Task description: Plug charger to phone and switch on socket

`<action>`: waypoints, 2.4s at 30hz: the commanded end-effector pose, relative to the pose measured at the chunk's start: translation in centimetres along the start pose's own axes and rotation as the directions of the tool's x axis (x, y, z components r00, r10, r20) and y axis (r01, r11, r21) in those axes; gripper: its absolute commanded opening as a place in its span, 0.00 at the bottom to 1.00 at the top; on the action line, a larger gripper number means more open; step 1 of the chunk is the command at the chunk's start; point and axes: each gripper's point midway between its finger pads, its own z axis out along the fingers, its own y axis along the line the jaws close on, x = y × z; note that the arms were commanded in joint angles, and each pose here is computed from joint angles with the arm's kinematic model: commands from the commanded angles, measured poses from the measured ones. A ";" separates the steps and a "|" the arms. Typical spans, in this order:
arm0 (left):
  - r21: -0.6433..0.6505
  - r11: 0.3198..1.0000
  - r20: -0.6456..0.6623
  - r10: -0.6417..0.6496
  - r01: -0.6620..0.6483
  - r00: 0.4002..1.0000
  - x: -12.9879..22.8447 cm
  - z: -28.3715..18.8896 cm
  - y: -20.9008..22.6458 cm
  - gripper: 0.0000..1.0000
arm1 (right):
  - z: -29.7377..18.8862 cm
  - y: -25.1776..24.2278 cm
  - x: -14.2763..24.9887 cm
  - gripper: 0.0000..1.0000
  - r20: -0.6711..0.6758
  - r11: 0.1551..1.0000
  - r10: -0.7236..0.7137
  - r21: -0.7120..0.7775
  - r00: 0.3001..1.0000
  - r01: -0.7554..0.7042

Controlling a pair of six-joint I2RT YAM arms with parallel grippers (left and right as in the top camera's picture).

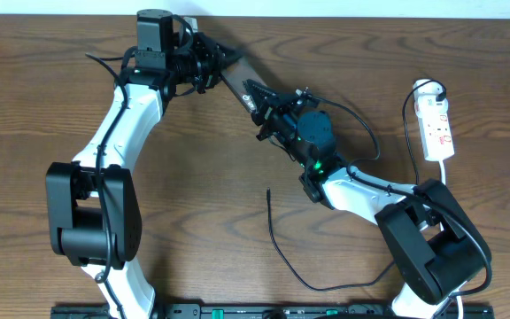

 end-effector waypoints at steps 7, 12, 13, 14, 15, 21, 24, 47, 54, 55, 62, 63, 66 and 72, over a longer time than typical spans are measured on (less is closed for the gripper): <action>0.046 0.998 -0.008 0.051 -0.050 0.999 0.5 -0.8 -2.3 0.07 | 0.2 -0.1 1.4 0.02 -0.028 1.000 0.002 0.010 1.000 -0.002; 0.045 0.997 -0.009 0.061 -0.060 0.998 0.6 -0.8 -2.2 0.07 | 0.2 -0.3 1.6 0.02 -0.032 1.000 0.002 0.013 0.999 -0.002; 0.044 0.997 -0.010 0.060 -0.060 0.998 0.6 -0.7 -2.2 0.07 | 0.2 -0.4 1.6 0.02 -0.030 1.000 0.003 0.015 1.000 -0.002; 0.044 0.997 -0.012 0.061 -0.061 0.998 0.7 -0.7 -2.2 0.07 | 0.2 -0.4 1.5 0.02 -0.028 1.000 0.003 0.018 1.000 -0.003; 0.044 0.997 -0.014 0.072 -0.071 0.997 0.8 -0.6 -2.3 0.07 | 0.2 -0.6 1.4 0.02 -0.025 1.000 0.004 0.025 1.000 -0.003; 0.048 0.996 -0.024 0.075 -0.074 0.997 1.1 -0.5 -2.4 0.07 | 0.2 -0.3 1.6 0.27 -0.033 1.000 0.003 0.013 0.999 -0.002; 0.053 0.996 -0.034 0.078 -0.076 0.996 1.3 -0.5 -2.4 0.07 | 0.2 0.1 1.8 0.73 -0.040 1.000 0.001 -0.003 0.999 -0.001; 0.141 0.987 0.065 -0.082 0.072 0.995 -7.6 -12.0 1.2 0.07 | -1.0 0.9 0.7 0.99 -0.239 0.980 -0.182 0.040 0.954 0.197; 0.328 0.944 -0.098 0.058 -0.023 0.993 -5.9 -16.7 -0.6 0.08 | -2.7 0.8 0.9 0.89 -0.393 0.781 -0.602 -0.111 0.695 0.614; 0.353 0.935 -0.119 0.092 -0.045 0.989 -5.4 -17.1 -1.0 0.07 | -2.9 0.8 0.8 0.88 -0.406 0.780 -0.602 -0.114 0.688 0.615; 0.391 0.915 -0.138 0.163 -0.098 0.977 -4.6 -17.6 -1.3 0.07 | -4.2 2.7 1.6 0.99 -0.593 0.737 -0.613 -0.193 0.522 0.647; 0.393 0.912 -0.132 0.181 -0.116 0.975 -4.6 -17.6 -1.3 0.07 | -4.3 2.8 2.0 0.99 -0.632 0.725 -0.611 -0.205 0.477 0.657; 0.401 0.899 -0.117 0.237 -0.172 0.964 -4.3 -17.3 -1.4 0.07 | -4.2 3.0 2.8 0.99 -0.690 0.707 -0.596 -0.208 0.411 0.676; 0.411 0.882 -0.107 0.299 -0.231 0.948 -3.9 -16.7 -1.7 0.07 | -3.0 2.6 2.3 0.99 -0.698 0.677 -0.572 -0.104 0.431 0.729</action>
